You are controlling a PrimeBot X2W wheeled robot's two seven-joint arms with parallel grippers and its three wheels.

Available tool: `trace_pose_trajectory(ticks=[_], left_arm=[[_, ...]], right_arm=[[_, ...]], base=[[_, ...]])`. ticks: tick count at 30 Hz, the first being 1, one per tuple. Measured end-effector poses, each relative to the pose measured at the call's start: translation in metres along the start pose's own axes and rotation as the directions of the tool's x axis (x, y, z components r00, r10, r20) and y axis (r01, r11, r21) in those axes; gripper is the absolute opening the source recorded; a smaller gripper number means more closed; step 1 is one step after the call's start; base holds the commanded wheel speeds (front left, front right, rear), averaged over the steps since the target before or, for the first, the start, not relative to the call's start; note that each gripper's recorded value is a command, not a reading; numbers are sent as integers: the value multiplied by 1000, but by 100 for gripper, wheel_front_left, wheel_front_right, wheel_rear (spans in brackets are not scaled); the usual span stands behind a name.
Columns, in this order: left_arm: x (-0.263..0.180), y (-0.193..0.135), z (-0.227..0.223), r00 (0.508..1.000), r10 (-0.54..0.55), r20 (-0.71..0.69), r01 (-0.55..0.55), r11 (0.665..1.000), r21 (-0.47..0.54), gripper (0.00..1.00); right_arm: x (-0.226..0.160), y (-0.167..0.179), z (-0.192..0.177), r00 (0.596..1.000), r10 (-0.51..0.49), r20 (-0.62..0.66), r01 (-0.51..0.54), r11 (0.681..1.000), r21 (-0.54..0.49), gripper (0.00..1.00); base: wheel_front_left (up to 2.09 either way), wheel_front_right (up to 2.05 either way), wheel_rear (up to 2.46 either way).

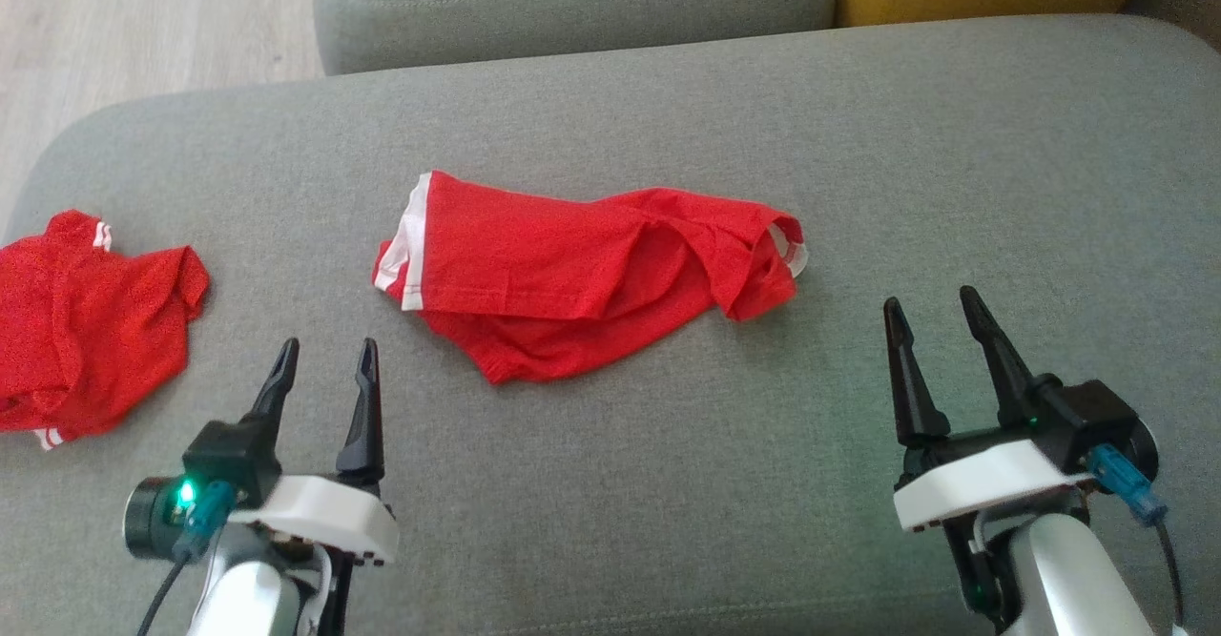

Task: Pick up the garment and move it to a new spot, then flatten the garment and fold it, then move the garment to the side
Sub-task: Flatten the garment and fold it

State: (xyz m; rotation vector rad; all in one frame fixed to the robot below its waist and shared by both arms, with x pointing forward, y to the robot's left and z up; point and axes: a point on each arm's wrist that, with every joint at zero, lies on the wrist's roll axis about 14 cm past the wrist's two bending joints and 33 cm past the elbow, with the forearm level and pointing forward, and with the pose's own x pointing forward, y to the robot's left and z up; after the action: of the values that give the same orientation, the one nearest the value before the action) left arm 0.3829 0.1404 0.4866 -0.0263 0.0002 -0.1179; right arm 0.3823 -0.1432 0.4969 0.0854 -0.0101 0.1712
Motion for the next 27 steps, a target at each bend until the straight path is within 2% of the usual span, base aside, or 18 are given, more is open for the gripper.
trace_pose_trajectory(ticks=[5, 8, 11, 15, 19, 22, 27], left_arm=[[0, 3, -3, 1000, 6, -10, -6, 1000, -5, 100], [3, 4, -3, 1000, 15, -8, -15, 1000, -15, 100], [8, 5, 3, 1000, 20, 9, -20, 1000, -24, 100], [12, 8, 5, 1000, 27, 15, -27, 999, -34, 100], [14, 15, 3, 999, 52, 10, -52, 998, -40, 100], [14, 24, 4, 996, 87, 10, -87, 995, -45, 100], [10, 36, -4, 992, 129, -15, -130, 990, -52, 100]], right_arm=[[7, 15, -10, 998, 47, -34, -47, 999, 3, 100], [18, 44, -21, 986, 144, -83, -145, 989, -6, 100], [34, 81, -28, 955, 268, -130, -274, 961, -32, 100], [50, 122, -42, 888, 410, -209, -435, 896, -91, 100], [57, 156, -65, 800, 517, -303, -575, 806, -143, 100], [65, 173, -79, 748, 560, -356, -641, 749, -167, 100], [80, 188, -98, 689, 587, -426, -705, 680, -202, 100]], base=[[0, 0, 0], [0, 0, 0], [0, 0, 0], [0, 0, 0], [0, 0, 0], [0, 0, 0], [0, 0, 0]])
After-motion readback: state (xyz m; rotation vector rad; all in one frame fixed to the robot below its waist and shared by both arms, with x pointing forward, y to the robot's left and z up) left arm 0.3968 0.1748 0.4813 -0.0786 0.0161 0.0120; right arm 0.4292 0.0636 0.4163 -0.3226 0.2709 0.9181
